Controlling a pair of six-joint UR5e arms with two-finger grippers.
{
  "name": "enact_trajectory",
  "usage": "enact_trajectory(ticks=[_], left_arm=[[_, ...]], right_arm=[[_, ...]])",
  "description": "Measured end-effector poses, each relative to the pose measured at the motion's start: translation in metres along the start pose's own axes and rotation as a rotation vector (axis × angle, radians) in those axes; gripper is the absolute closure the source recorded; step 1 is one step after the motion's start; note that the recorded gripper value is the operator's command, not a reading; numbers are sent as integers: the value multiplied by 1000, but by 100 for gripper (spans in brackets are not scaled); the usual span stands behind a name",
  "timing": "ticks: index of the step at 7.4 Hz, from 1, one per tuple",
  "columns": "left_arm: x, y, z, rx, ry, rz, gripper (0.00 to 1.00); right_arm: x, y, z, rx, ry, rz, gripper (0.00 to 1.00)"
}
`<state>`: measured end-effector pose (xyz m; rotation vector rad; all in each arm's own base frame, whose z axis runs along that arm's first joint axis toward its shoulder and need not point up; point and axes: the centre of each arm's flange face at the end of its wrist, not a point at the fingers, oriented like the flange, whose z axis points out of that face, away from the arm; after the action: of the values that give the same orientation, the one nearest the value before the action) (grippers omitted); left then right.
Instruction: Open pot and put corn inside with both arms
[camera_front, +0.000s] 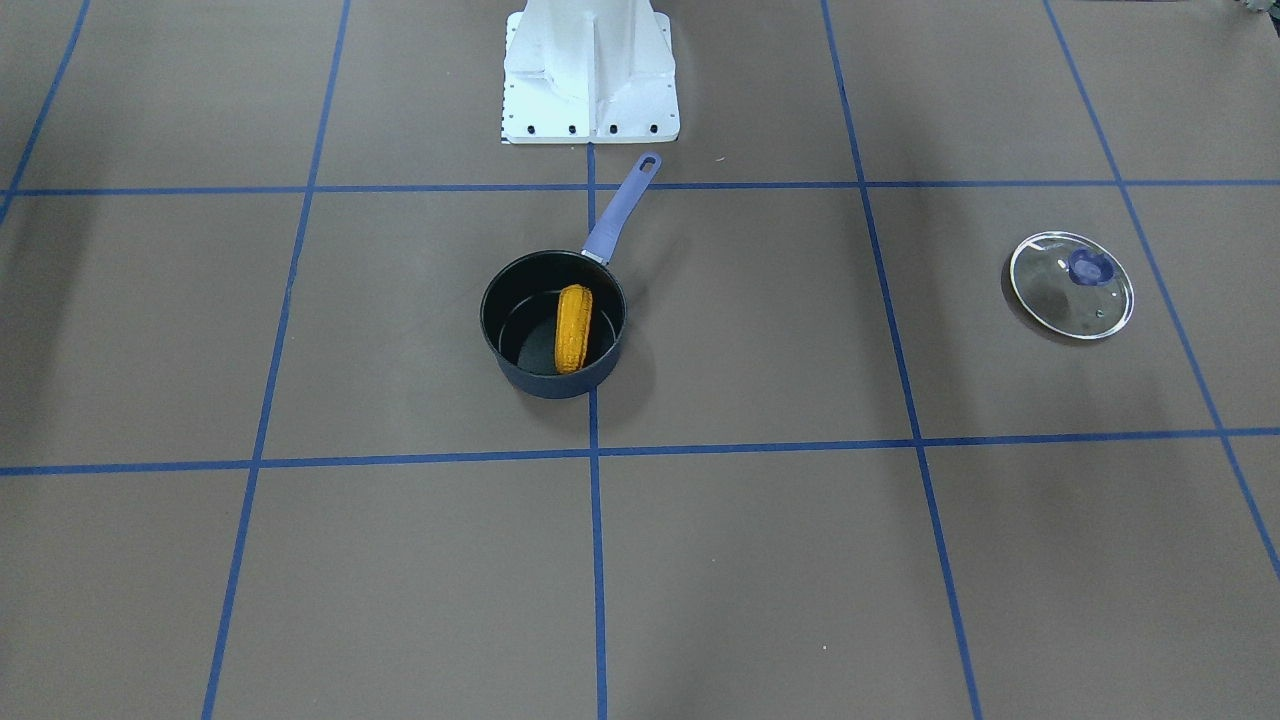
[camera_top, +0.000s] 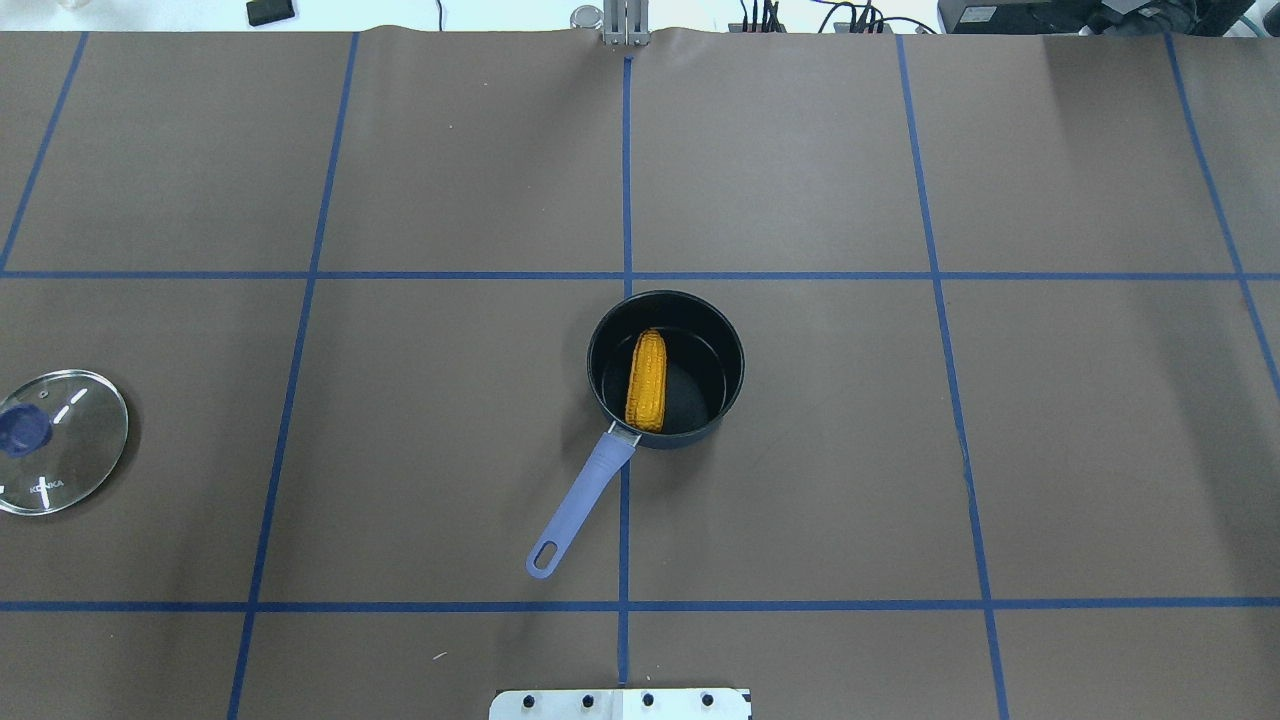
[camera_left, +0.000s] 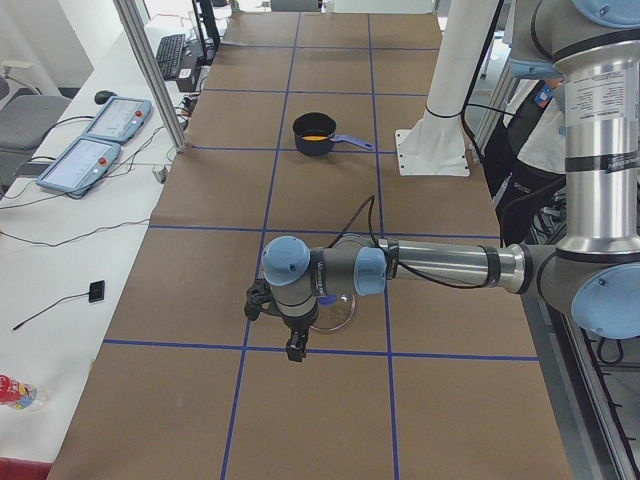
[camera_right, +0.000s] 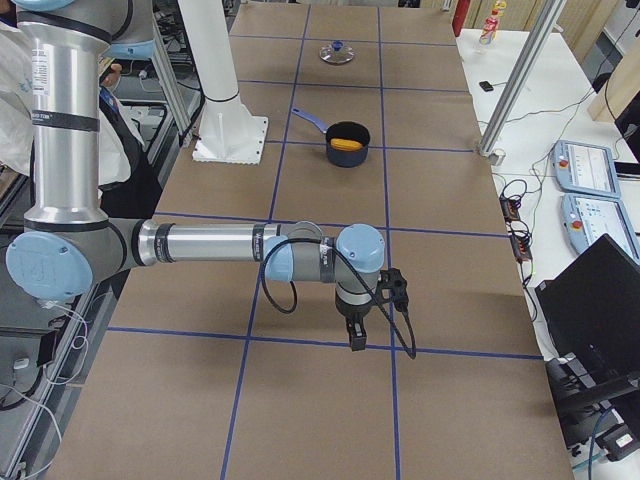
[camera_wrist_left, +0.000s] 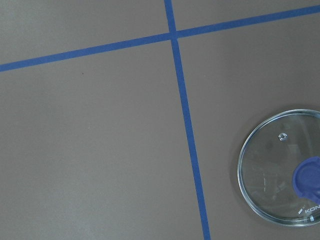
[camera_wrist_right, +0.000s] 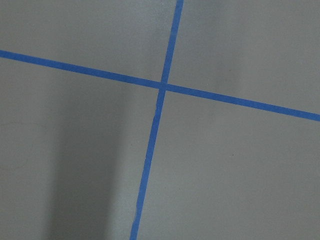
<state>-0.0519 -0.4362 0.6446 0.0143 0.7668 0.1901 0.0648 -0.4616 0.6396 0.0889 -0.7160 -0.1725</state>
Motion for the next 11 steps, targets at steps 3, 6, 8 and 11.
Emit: enact_trajectory(ticks=[3, 6, 8, 11], left_arm=[[2, 2, -1, 4, 2, 3, 1], [2, 6, 0, 1, 3, 0, 1], [1, 7, 0, -1, 4, -2, 1], [-2, 14, 4, -9, 4, -11, 1]], right_arm=[[3, 10, 6, -12, 0, 8, 0], [1, 10, 4, -7, -3, 4, 0], [-2, 9, 0, 1, -8, -1, 0], [-5, 8, -2, 7, -19, -5, 0]])
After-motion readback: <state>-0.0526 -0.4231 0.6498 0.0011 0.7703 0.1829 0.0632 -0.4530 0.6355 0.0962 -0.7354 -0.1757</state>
